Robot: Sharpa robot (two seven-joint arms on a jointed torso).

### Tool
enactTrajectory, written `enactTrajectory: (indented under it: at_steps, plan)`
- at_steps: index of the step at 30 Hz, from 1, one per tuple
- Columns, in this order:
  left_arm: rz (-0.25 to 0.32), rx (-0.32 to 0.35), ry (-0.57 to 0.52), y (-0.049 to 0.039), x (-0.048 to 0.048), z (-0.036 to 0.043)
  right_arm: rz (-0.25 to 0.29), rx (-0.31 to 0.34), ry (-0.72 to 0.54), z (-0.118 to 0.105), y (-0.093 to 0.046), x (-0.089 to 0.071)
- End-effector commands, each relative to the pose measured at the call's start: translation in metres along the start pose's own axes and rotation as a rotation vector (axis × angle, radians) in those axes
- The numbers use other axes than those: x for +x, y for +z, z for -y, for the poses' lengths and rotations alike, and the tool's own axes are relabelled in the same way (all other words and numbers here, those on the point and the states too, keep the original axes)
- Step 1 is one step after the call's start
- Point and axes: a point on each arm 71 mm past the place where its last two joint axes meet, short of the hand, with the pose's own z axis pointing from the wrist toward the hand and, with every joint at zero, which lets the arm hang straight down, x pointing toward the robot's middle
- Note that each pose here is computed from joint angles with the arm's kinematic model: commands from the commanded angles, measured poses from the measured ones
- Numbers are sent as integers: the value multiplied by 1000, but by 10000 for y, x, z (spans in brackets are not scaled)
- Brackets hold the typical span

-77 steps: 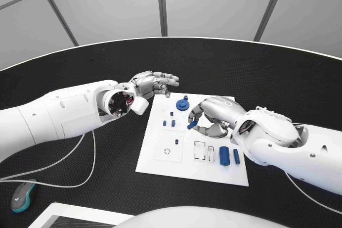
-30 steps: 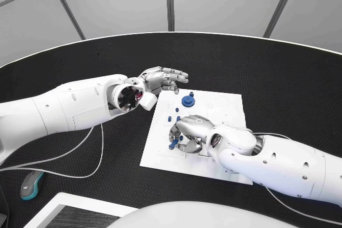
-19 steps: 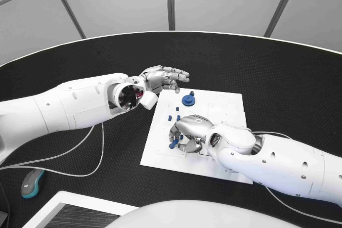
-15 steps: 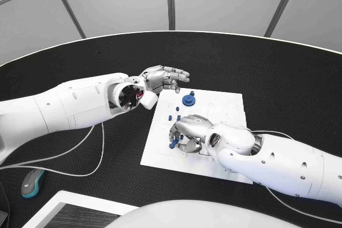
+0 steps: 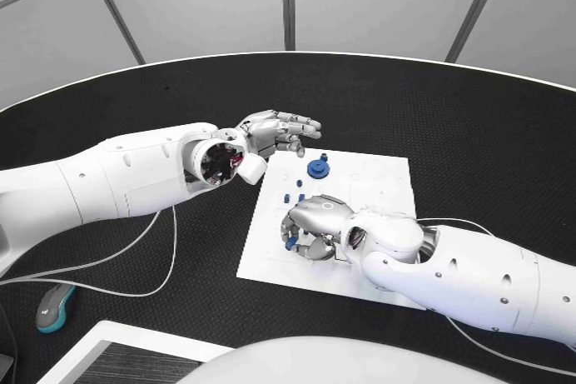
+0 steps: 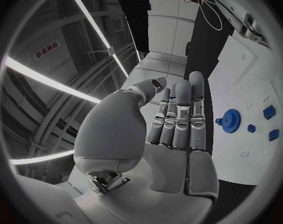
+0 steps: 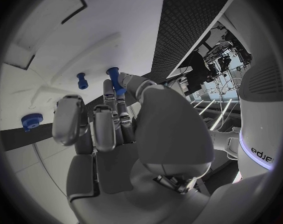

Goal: Assemble the parts on the task board

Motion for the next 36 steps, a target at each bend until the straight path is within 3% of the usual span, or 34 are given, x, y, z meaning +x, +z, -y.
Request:
enactTrajectory:
  at_steps: [1,27,31,36]
  plan:
    - [0,0,0,-1,-1,0,-5,2,-1,3,4,6]
    - [9,-3,1,-8,-24,-1,-1,9,-3,62,-37,10]
    - [9,-3,1,-8,-27,-1,41,3,5,55,-105,-25]
    - [11,-3,1,-9,-42,-1,175,-11,35,65,-377,-159]
